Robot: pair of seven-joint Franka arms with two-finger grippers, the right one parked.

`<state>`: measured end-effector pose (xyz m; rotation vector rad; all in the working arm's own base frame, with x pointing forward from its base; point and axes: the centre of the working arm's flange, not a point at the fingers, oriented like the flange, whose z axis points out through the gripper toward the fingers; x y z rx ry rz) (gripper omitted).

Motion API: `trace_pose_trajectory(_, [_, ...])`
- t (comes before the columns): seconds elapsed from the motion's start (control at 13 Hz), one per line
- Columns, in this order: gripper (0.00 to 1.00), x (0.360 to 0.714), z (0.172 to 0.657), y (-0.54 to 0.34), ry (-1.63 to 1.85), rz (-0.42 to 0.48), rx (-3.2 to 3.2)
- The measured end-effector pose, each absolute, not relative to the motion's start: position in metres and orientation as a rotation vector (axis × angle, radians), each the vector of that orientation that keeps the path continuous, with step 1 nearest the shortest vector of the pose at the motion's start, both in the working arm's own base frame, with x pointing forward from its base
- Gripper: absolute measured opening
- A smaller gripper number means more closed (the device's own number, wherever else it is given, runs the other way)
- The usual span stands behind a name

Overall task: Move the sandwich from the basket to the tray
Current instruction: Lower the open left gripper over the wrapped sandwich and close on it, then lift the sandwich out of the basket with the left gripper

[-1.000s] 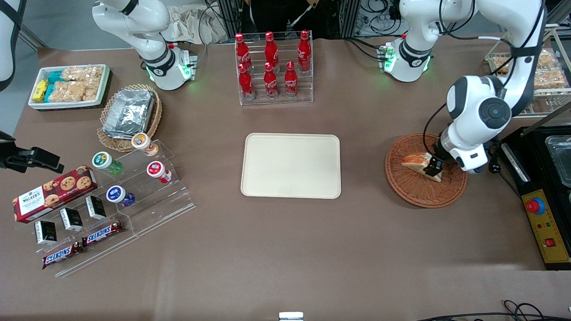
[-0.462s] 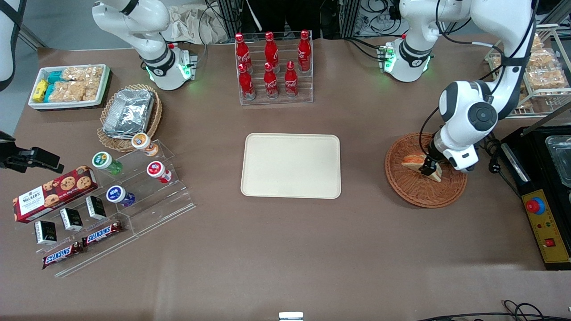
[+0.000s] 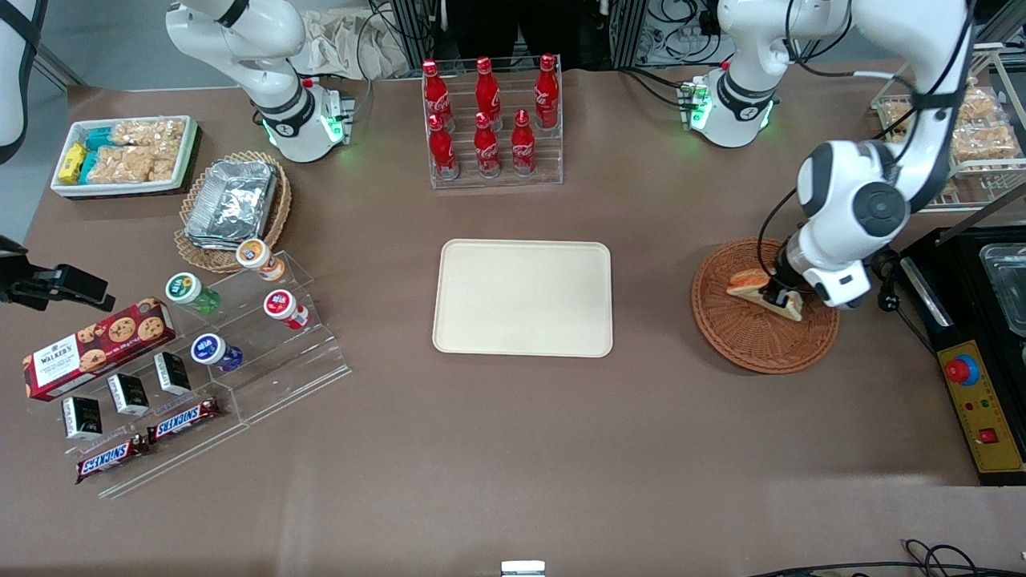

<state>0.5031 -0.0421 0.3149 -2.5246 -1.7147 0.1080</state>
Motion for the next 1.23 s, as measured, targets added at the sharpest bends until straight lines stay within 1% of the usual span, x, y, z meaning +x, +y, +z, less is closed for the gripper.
trace_pose_trajectory(0.15, [0.33, 0.519, 0.378, -0.048, -1.670, 0.140, -2.506])
trace_pose_trajectory(0.23, [0.33, 0.527, 0.409, -0.057, -1.643, 0.130, -2.514])
trace_pose_trajectory(0.31, [0.31, 0.534, 0.435, -0.065, -1.607, 0.123, -2.532])
trace_pose_trajectory(0.38, [0.25, 0.538, 0.458, -0.072, -1.547, 0.131, -2.564])
trace_pose_trajectory(0.46, [0.20, 0.541, 0.479, -0.075, -1.471, 0.148, -2.601])
trace_pose_trajectory(0.62, [0.20, 0.547, 0.513, -0.077, -1.299, 0.192, -2.679])
trace_pose_trajectory(0.69, [0.20, 0.548, 0.522, -0.081, -1.211, 0.209, -2.718])
trace_pose_trajectory(0.92, [0.20, 0.541, 0.516, -0.135, -0.881, 0.252, -2.834])
trace_pose_trajectory(1.08, [0.20, 0.530, 0.487, -0.199, -0.655, 0.316, -2.865])
trace_pose_trajectory(1.23, [0.16, 0.518, 0.440, -0.263, -0.428, 0.355, -2.849])
